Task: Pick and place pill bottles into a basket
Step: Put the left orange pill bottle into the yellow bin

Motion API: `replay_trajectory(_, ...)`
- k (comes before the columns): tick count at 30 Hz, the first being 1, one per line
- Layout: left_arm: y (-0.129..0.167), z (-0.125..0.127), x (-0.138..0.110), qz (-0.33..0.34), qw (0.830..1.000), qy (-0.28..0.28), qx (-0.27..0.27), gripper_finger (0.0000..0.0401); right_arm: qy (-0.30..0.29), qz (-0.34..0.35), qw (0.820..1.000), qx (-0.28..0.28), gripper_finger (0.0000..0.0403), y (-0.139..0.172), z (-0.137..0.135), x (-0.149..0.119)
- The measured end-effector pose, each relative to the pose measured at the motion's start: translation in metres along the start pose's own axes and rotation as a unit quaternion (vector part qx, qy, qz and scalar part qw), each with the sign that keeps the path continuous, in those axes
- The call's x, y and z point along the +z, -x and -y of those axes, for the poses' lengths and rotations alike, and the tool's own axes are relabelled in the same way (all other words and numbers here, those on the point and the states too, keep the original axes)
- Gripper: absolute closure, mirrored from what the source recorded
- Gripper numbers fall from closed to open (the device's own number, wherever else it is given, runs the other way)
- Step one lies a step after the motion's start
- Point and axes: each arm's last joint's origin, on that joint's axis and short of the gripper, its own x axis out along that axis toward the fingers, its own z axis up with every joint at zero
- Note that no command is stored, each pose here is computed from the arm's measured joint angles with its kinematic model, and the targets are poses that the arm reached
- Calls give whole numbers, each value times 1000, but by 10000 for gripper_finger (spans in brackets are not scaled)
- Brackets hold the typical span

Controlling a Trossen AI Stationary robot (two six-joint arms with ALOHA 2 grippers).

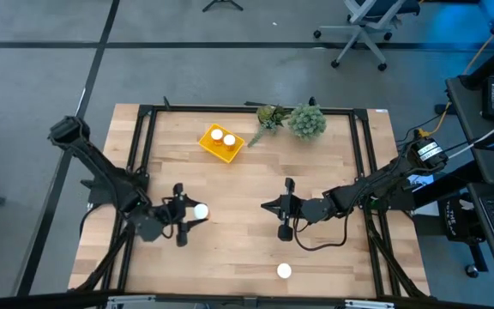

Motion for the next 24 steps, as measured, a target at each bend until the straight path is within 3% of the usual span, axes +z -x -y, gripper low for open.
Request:
replay_trajectory(16,-27,-50,26,-9,998,-29,47,200,-6,9,1000,-3,386,-2,3,2)
replay_trajectory(24,-42,-96,36,-25,991,-17,129,205,19,12,999,-36,386,-11,21,6)
